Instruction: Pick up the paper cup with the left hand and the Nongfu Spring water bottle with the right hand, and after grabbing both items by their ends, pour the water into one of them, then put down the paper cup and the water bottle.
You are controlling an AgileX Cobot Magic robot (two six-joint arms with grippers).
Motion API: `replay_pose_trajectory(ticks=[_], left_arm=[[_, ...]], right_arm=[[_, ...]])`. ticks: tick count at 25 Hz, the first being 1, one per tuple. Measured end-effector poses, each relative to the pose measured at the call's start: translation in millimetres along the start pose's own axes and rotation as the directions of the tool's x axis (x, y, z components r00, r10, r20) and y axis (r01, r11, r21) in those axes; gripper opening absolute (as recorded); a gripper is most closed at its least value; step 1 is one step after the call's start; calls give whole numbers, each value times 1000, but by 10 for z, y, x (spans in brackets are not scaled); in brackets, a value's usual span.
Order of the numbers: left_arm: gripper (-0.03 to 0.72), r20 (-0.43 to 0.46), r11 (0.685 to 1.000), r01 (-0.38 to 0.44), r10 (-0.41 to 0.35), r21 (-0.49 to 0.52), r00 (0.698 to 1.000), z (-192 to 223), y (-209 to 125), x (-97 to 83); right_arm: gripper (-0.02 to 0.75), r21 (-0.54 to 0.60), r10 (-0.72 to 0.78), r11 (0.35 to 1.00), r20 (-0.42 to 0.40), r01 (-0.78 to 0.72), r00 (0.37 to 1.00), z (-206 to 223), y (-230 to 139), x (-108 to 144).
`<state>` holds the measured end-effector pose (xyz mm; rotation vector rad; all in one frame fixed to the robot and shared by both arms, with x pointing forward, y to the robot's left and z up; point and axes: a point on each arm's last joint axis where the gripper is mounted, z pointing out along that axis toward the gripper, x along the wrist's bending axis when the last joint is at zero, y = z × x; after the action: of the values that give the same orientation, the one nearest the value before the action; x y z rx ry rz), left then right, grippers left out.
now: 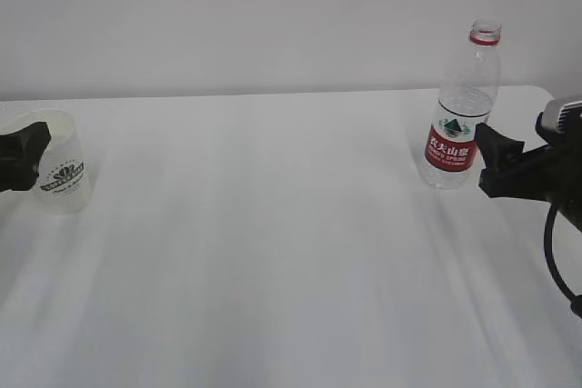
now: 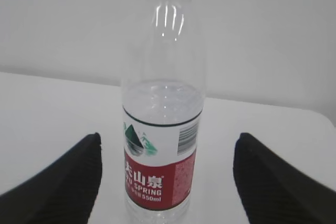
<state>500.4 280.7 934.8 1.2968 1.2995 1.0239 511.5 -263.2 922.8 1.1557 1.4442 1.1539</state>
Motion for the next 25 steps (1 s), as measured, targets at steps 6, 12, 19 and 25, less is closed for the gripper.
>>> replay_pose_trajectory(ticks=[6,12,19,25], left_arm=[[644,16,999,-9,9,-33,1000,-95,196,-28],[633,34,997,-22,25,-72,999,-208,394,-59],[624,43,995,-46,50,-89,998,-366,579,-84],[613,41,992,-52,57,-111,998,-501,712,-93]], right_arm=[[592,-50,1,999,5,-1,1000,-51,175,-18],[593,-63,0,998,6,0,1000,-104,288,-30],[593,-80,1,997,7,-1,1000,-190,413,-44],[592,-96,3,995,10,-2,1000,-306,478,-54]])
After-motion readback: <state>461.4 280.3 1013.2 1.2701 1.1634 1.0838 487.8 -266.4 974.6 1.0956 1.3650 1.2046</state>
